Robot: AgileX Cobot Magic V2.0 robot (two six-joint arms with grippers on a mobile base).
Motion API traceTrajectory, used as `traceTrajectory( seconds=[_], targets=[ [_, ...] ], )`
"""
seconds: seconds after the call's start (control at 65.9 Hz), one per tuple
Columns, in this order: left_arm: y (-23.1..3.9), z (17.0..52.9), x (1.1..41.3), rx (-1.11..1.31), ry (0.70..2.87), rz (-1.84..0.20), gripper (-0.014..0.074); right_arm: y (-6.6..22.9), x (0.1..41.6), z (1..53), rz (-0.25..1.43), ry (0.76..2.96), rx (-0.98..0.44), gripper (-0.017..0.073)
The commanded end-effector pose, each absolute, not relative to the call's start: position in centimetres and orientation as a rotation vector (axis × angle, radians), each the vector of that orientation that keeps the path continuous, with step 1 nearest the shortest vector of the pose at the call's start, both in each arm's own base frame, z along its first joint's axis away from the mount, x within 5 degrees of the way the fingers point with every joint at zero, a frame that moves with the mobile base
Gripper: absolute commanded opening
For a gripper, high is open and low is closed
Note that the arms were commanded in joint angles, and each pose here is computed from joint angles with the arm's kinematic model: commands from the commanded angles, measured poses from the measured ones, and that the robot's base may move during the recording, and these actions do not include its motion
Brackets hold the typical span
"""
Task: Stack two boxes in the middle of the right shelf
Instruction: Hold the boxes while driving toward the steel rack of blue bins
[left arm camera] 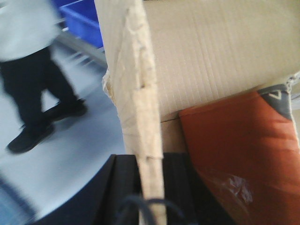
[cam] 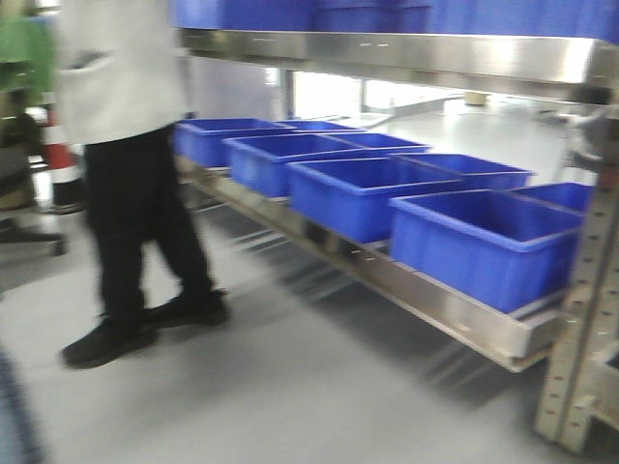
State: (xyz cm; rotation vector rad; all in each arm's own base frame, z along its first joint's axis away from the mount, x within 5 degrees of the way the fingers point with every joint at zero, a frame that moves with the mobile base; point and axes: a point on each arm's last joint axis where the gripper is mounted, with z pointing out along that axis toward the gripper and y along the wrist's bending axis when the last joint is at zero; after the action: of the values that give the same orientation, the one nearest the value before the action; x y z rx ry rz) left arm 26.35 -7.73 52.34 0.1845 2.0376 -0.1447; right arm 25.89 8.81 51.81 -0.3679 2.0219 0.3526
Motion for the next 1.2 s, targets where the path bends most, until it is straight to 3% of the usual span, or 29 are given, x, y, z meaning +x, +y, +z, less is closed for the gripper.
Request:
traceTrajectory(
  seconds=[0.0, 1.183],
  targets=[
    [-7.05, 53.37, 26.07, 0.177, 1.966, -0.087, -0.0111, 8.24, 25.63, 52.7, 0.306, 1.957, -0.362, -0.0153],
    [-7.02, 53.38, 26.07, 0.177, 1.965, -0.082, -0.0111, 8.24, 25.63, 52.7, 0.306, 1.957, -0.362, -0.0153]
  ],
)
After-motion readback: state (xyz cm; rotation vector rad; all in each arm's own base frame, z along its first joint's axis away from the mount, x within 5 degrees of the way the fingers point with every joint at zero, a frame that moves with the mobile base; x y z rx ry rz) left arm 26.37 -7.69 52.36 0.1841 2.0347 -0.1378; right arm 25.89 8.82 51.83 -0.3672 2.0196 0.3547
